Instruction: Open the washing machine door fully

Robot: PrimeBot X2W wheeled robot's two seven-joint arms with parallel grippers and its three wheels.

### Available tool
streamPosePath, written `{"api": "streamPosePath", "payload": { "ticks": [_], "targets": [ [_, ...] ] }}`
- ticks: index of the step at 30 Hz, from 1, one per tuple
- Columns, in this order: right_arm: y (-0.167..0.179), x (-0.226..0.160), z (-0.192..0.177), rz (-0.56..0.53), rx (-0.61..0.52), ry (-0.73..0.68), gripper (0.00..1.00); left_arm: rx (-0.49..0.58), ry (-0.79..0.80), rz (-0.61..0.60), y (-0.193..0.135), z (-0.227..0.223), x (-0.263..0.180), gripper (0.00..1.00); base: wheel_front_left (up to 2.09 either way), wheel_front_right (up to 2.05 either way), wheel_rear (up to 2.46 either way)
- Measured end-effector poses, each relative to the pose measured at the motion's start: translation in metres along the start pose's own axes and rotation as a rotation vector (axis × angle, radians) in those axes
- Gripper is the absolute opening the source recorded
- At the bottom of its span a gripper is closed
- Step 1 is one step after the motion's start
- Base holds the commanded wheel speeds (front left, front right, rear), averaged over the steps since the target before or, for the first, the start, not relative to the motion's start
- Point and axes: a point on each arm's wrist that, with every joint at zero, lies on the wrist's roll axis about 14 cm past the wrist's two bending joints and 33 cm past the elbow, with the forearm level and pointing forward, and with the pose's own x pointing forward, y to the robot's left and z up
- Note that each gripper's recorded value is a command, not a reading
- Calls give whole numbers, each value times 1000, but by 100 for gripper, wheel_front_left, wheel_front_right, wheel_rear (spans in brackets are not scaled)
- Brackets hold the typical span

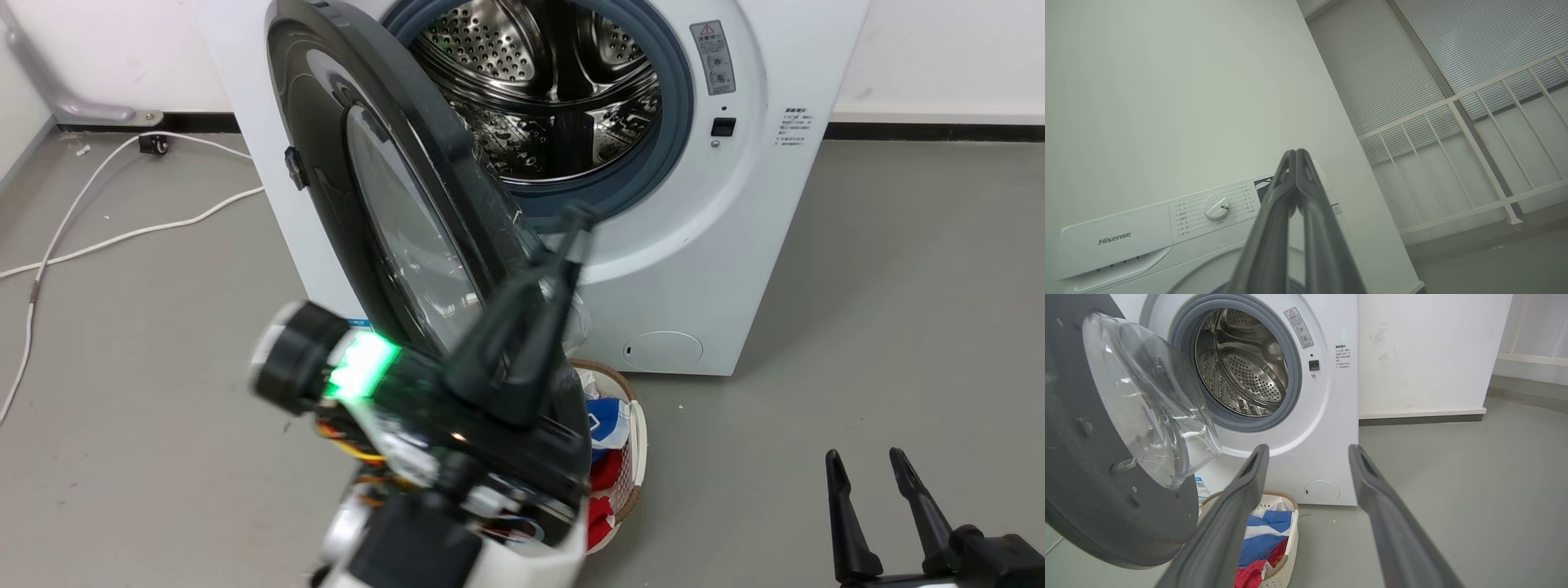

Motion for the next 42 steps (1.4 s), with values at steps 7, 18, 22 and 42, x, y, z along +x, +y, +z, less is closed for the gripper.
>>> {"api": "streamPosePath", "payload": {
  "ticks": [7, 18, 22, 42],
  "targets": [
    [0, -1, -2, -2, 8, 7, 100, -119, 69, -118, -46, -22, -4, 0, 0, 0, 0],
    [1, 2, -8, 0, 14, 24, 100, -272, 265, -266, -110, -73, -34, 0, 0, 0, 0],
    [1, 3, -10, -1, 14, 29, 100, -297, 364, -258, -117, -98, -51, 0, 0, 0, 0],
    [12, 8, -20, 33, 26, 58, 100, -241, 698, -35, -70, -177, -121, 0, 0, 0, 0]
  ]
}}
